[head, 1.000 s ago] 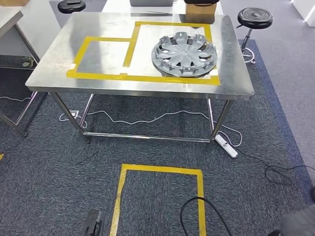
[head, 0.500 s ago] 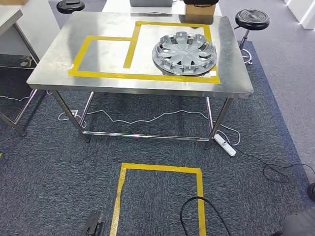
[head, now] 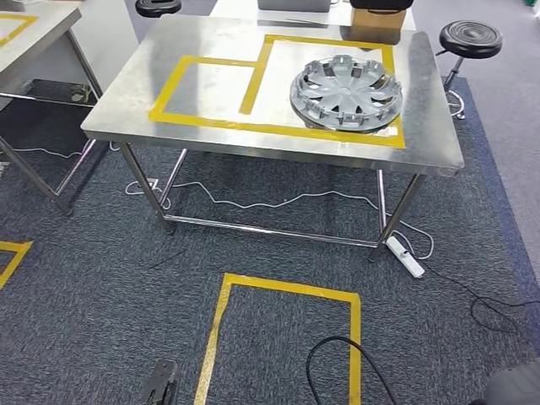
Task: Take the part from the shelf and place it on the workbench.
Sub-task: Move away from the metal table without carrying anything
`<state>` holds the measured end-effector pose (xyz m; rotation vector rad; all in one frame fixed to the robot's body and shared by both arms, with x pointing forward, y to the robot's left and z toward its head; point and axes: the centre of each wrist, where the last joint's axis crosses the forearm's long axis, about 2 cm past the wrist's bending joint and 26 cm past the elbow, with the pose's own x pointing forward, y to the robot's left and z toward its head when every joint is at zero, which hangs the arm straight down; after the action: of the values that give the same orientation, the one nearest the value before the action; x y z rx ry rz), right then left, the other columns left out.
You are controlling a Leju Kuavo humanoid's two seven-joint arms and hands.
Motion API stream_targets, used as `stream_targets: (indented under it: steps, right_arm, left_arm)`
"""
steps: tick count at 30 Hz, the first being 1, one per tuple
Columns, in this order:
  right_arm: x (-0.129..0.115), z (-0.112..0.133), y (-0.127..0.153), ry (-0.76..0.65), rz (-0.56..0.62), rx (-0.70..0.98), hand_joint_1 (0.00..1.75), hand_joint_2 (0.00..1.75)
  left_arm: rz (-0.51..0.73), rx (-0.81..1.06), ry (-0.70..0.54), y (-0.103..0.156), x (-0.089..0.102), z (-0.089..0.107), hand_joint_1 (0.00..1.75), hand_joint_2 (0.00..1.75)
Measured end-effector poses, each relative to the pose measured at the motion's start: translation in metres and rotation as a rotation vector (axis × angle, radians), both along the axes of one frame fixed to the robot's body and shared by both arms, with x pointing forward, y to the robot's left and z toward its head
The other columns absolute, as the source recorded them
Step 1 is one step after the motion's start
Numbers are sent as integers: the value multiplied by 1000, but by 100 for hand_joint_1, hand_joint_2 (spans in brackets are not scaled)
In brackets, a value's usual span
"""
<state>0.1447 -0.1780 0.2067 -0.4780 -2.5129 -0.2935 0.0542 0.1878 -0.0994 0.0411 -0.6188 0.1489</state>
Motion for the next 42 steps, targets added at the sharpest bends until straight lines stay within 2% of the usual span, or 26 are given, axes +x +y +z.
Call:
stream_targets:
  steps: [30,42]
  right_arm:
    - [-1,0,0,-4,2,-11,0,0]
    - [-1,1,2,-8,9,-7,0,0]
  left_arm:
    - [-2,1,6,1,0,0,0,0]
    - [0,-19,60,0,1,0,0,0]
